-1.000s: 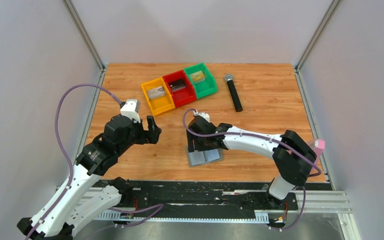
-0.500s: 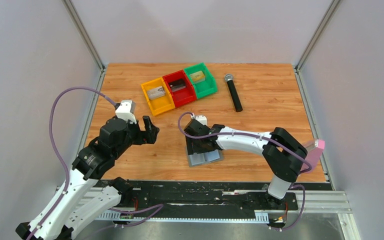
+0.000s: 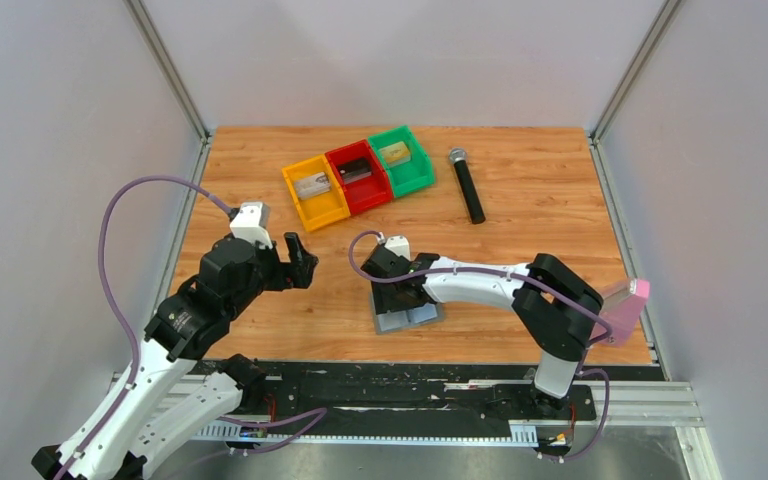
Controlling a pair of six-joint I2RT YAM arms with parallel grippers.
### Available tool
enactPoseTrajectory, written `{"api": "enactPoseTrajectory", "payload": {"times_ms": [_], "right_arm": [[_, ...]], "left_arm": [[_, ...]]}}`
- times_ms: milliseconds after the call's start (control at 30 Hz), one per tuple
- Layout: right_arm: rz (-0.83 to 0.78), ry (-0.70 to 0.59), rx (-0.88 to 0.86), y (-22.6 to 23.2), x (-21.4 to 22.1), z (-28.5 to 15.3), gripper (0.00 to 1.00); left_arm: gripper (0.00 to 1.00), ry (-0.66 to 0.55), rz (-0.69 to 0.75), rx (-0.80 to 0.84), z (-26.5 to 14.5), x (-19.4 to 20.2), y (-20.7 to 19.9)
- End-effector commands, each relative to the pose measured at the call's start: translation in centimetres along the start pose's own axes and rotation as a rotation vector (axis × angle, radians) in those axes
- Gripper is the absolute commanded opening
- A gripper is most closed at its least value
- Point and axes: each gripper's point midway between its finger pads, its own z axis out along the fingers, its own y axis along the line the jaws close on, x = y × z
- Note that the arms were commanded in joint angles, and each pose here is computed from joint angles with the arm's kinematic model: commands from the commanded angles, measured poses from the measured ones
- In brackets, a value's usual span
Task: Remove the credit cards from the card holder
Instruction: Remove the credit card from the card holder.
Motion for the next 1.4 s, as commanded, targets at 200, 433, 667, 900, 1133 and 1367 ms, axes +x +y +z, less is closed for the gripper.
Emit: {"api": "enactPoseTrajectory", "payload": {"times_ms": [200, 433, 667, 900, 1133, 1367], "right_arm": [[0.058, -0.024, -0.024, 1.0, -0.7, -0.5, 0.50], [0.125, -0.058, -0.137, 2.0, -1.2, -1.4, 0.47], [0.162, -0.076, -0.319, 2.6, -1.0, -1.9, 0.44], [0.270, -0.063, -0.521, 2.5, -0.6, -2.4, 0.37], [0.304, -0.070, -0.569, 1.5, -0.5, -2.6, 0.30], [0.323, -0.107, -0.533, 0.6, -1.7, -3.8, 0.41]], "left_arm": [[1.00, -0.003, -0.083, 0.058, 1.0, 0.4, -1.4], [0.93, 0.116, -0.202, 0.101, 2.7, 4.3, -2.3], [0.80, 0.239, -0.284, 0.173, 4.7, 8.0, -4.0], [0.43, 0.386, -0.310, 0.236, 7.5, 11.6, -5.6], [0.31, 0.498, -0.302, 0.230, 10.3, 14.4, -6.0], [0.29, 0.546, -0.287, 0.227, 11.4, 15.7, -6.1]]}}
